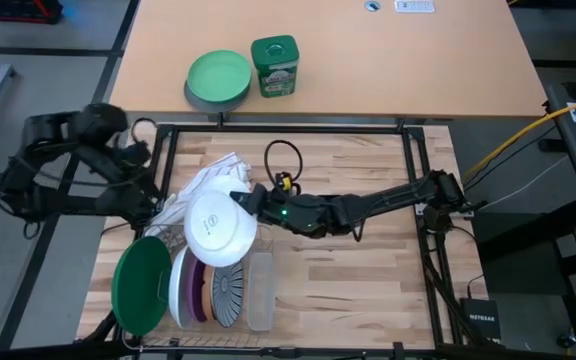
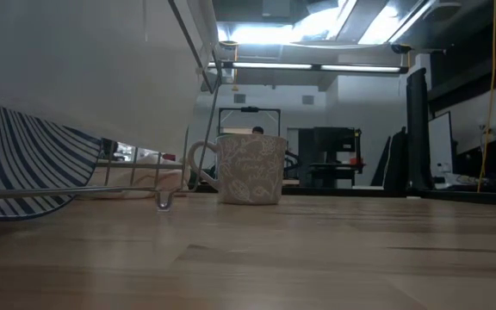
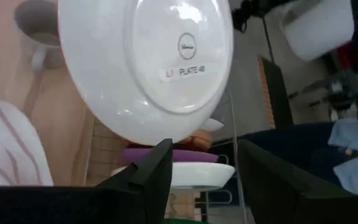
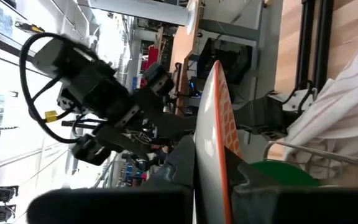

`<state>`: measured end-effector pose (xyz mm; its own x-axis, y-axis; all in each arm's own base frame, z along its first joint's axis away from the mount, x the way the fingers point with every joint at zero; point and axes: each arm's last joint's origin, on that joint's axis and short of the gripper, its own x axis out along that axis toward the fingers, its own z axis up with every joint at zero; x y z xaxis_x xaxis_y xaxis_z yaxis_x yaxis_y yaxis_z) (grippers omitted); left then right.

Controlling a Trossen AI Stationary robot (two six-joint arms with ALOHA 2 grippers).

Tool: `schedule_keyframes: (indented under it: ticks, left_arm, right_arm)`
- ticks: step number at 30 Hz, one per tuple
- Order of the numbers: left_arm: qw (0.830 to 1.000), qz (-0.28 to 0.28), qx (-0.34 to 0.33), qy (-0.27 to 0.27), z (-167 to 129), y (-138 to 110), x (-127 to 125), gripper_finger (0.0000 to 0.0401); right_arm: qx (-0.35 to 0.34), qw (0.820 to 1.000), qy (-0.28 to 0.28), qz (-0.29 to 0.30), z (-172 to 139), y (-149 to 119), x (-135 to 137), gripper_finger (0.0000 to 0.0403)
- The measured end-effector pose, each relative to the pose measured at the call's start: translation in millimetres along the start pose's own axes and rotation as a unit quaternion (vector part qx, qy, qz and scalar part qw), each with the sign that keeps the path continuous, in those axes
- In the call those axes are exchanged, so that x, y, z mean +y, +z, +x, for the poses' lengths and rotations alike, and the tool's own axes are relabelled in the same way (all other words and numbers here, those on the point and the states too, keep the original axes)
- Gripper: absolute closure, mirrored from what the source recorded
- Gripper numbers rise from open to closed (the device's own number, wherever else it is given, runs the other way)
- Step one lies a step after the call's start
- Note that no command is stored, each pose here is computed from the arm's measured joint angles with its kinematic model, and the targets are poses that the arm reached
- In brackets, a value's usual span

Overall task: Sort dishes
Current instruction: Put the orange patterned plate into the dish rack

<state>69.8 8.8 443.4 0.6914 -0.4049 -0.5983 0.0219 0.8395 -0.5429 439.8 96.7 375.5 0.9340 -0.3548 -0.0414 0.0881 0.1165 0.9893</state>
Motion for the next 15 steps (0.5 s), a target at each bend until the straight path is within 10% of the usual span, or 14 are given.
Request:
schedule_keyframes:
  ticks: [15]
  left_arm:
    - [0.977, -0.118, -0.128, 0.119, -39.3, -57.8, -18.6, 0.0232]
  right_arm:
    - [0.023, 0.998, -0.035, -0.037, 6.4, 3.9, -10.6, 0.0386]
